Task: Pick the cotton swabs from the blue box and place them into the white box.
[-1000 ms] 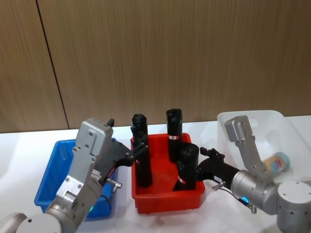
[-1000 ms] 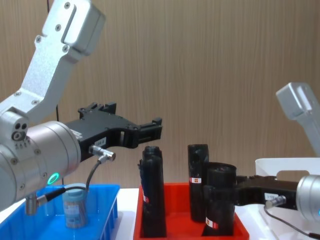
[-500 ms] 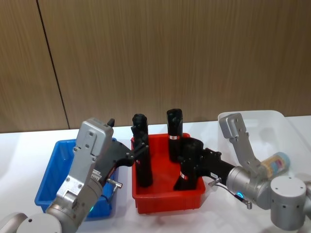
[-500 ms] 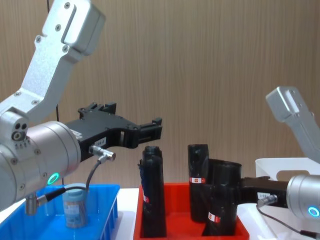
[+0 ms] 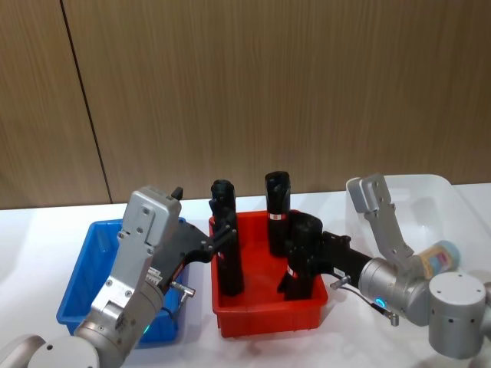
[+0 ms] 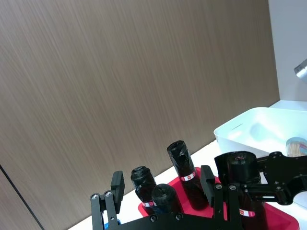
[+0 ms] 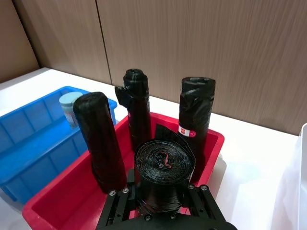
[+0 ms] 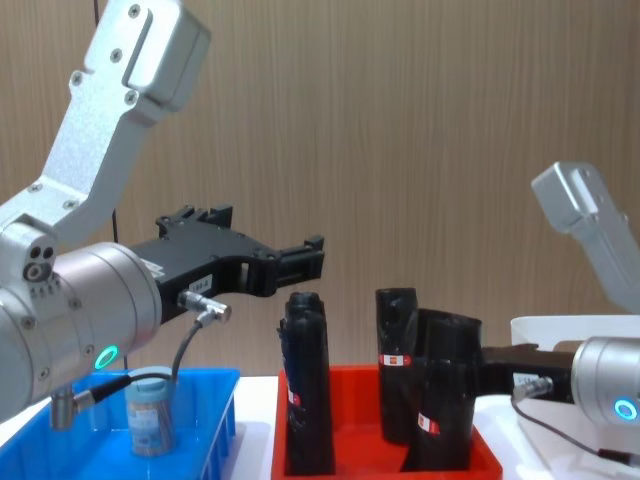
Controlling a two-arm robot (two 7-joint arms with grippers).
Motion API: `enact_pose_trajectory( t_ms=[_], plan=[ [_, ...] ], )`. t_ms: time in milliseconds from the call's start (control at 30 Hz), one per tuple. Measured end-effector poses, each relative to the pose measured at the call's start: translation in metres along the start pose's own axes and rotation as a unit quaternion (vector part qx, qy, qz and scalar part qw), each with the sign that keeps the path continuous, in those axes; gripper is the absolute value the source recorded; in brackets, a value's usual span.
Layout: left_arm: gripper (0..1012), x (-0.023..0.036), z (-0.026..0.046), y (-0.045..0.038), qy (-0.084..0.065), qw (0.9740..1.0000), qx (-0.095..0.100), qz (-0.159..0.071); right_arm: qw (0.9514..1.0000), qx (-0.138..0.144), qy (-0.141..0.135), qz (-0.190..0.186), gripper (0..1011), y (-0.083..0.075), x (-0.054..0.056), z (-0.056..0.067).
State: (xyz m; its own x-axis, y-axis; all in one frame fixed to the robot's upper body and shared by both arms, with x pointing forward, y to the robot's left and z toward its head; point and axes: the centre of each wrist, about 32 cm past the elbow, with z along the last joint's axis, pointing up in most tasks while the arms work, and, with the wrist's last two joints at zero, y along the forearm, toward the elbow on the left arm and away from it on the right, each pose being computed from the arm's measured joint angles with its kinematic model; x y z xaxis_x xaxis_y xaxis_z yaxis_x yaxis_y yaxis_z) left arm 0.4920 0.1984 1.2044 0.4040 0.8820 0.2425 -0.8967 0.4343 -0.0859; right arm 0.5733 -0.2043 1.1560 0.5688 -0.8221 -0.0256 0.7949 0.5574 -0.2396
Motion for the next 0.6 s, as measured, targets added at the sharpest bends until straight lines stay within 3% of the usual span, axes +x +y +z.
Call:
enact_pose_trajectory(
  t_ms=[233, 600],
  plan=[
    [1004, 0.0, 0.0, 0.0, 0.0, 1.0, 0.0, 0.0, 0.9999, 0.016, 0.002, -0.002, 464, -0.003, -0.001, 0.007],
    [1004, 0.0, 0.0, 0.0, 0.0, 1.0, 0.0, 0.0, 0.998, 0.063, -0.004, -0.004, 464, -0.018, -0.004, 0.033]
  ],
)
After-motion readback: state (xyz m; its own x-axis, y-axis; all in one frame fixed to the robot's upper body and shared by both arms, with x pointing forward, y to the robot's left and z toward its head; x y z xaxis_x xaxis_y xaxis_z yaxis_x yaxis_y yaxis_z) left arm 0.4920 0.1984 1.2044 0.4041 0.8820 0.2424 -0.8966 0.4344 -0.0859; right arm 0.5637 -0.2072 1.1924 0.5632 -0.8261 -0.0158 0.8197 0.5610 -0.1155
